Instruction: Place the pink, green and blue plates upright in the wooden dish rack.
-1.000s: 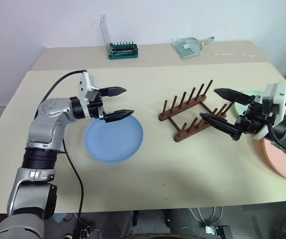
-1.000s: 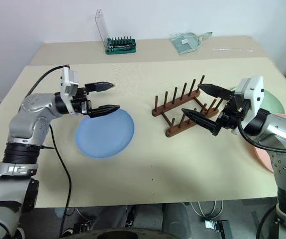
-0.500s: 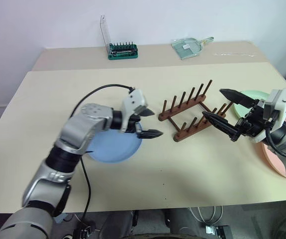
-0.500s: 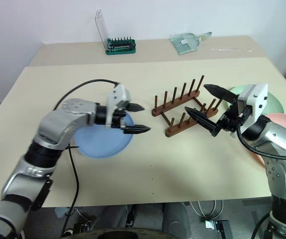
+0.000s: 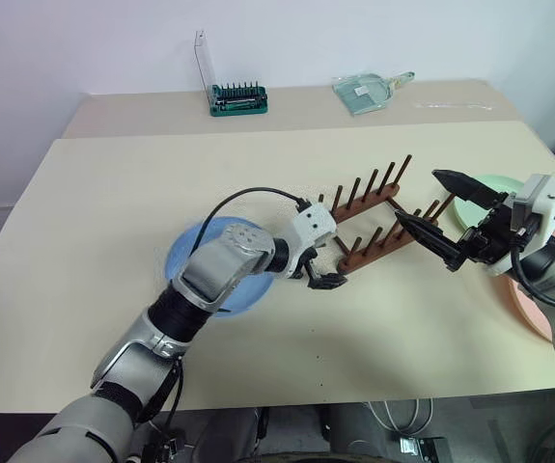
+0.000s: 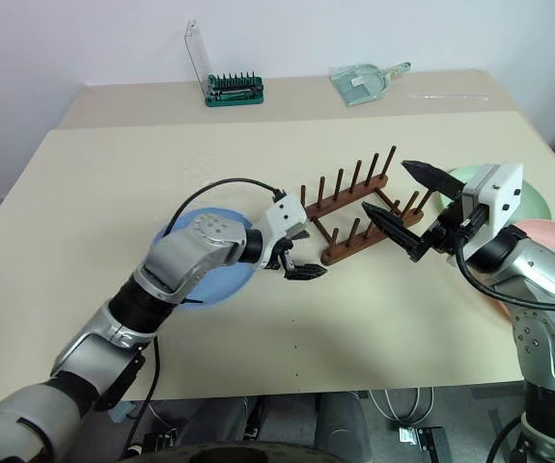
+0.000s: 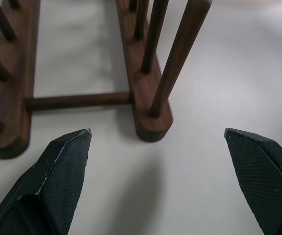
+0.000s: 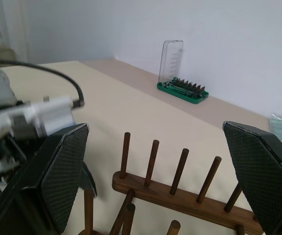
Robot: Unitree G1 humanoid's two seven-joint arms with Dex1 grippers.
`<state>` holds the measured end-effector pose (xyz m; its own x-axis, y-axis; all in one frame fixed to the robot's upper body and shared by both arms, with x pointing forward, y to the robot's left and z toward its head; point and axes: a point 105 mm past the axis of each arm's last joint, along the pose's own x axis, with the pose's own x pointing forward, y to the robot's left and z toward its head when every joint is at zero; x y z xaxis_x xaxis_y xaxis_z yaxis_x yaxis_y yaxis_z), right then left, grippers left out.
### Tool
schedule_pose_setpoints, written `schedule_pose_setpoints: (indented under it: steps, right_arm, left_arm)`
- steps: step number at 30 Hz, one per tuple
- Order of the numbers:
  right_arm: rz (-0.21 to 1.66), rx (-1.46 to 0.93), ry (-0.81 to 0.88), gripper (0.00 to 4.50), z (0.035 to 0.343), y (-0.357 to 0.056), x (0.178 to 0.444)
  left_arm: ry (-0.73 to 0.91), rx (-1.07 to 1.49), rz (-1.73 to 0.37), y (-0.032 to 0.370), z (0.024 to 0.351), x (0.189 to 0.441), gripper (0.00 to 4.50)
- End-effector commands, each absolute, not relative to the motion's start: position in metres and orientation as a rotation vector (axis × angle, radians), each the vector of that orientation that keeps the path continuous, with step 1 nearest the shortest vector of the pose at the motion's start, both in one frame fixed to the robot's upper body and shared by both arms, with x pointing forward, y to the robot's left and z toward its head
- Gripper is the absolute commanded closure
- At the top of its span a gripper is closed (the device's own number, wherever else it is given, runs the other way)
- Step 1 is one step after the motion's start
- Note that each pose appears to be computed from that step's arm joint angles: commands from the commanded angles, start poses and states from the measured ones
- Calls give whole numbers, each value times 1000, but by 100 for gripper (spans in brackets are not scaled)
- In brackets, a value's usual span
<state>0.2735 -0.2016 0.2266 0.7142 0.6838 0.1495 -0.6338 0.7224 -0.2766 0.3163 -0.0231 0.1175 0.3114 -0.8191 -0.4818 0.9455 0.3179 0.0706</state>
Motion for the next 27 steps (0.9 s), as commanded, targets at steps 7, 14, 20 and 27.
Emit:
schedule_pose_setpoints:
  steps: [7,14,20,27]
  right_arm:
    - [729,-262,-317,3,242,-197,267]
    - [722,-272,-312,3,245,-198,265]
    - [716,-276,-297,0,245,-199,261]
    - [700,-283,-259,0,242,-211,255]
  left_arm:
    - [286,410,-1143,-51,109,327,0]
    - [286,394,-1154,-64,103,325,0]
    - [325,366,-1185,-69,98,318,138]
    - [304,363,-1143,-71,102,324,372]
